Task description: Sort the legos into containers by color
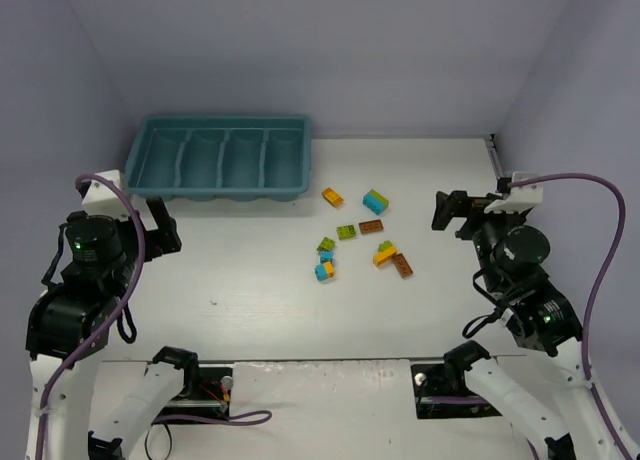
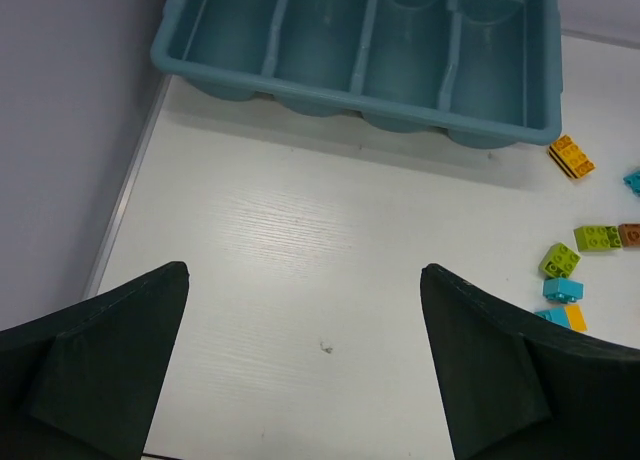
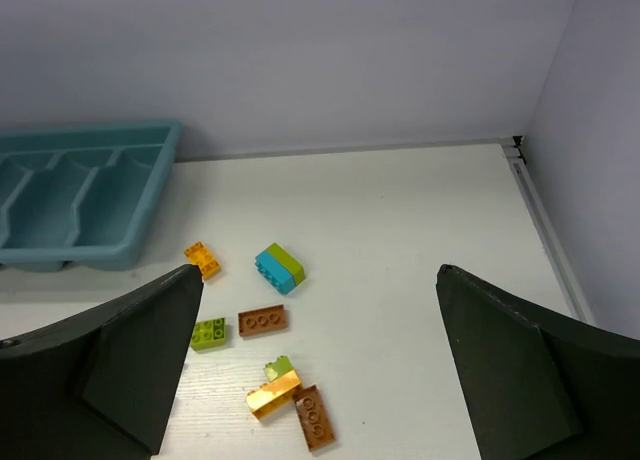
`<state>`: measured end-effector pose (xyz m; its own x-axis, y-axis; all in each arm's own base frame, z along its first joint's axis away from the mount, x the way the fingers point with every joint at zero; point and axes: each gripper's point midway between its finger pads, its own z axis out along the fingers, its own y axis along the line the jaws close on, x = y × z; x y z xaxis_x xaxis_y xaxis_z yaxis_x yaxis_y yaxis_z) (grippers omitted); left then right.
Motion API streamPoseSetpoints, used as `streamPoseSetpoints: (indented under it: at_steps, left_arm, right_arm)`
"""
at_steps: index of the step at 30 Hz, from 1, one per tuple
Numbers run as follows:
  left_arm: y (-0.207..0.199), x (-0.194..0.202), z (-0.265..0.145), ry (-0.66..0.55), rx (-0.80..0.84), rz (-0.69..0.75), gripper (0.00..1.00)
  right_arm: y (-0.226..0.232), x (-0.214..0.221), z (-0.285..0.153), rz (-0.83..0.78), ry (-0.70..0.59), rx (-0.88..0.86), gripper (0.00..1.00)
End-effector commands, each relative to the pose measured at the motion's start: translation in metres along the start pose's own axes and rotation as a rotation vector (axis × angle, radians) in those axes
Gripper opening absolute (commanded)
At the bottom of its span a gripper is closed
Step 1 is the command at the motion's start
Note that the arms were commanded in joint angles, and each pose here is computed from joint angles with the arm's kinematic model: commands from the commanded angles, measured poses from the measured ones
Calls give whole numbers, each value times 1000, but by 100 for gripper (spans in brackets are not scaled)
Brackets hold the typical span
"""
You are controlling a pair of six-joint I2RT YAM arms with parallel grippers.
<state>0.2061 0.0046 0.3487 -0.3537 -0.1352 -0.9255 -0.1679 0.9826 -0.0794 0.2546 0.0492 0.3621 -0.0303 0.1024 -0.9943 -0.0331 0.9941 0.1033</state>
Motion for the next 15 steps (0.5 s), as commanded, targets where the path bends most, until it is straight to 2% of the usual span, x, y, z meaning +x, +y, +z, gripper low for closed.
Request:
streamPoseSetpoints:
  at_steps: [1, 5, 7, 9, 10, 11, 12, 14, 15]
  left_arm:
    - [-11, -3, 10, 13, 30, -9, 93]
    - [-33, -1, 28, 84, 111, 11, 93]
    - [-52, 4, 47, 157, 161, 16, 93]
    - [-70, -3, 58, 178, 199, 3, 93]
    - [-90, 3, 73, 223, 225, 15, 92]
    - [-104, -6, 75, 212, 248, 23, 92]
    - [-134, 5, 89, 262, 287, 71, 92]
    - [-163, -9, 96, 243, 303, 94, 92]
    - [-179, 7, 117, 306, 279, 118, 91]
  right_arm:
    - [8, -4, 9, 20, -13, -10, 100]
    - [24, 11, 18, 26, 41, -76, 100]
    - [27, 12, 24, 45, 57, -67, 100]
    - [28, 20, 34, 45, 92, -46, 100]
    - [29, 23, 38, 42, 103, -44, 100]
    - [31, 27, 43, 33, 121, -43, 100]
    - [33, 29, 46, 37, 132, -45, 100]
    - [35, 36, 53, 40, 166, -32, 100]
    - [35, 38, 55, 49, 176, -21, 100]
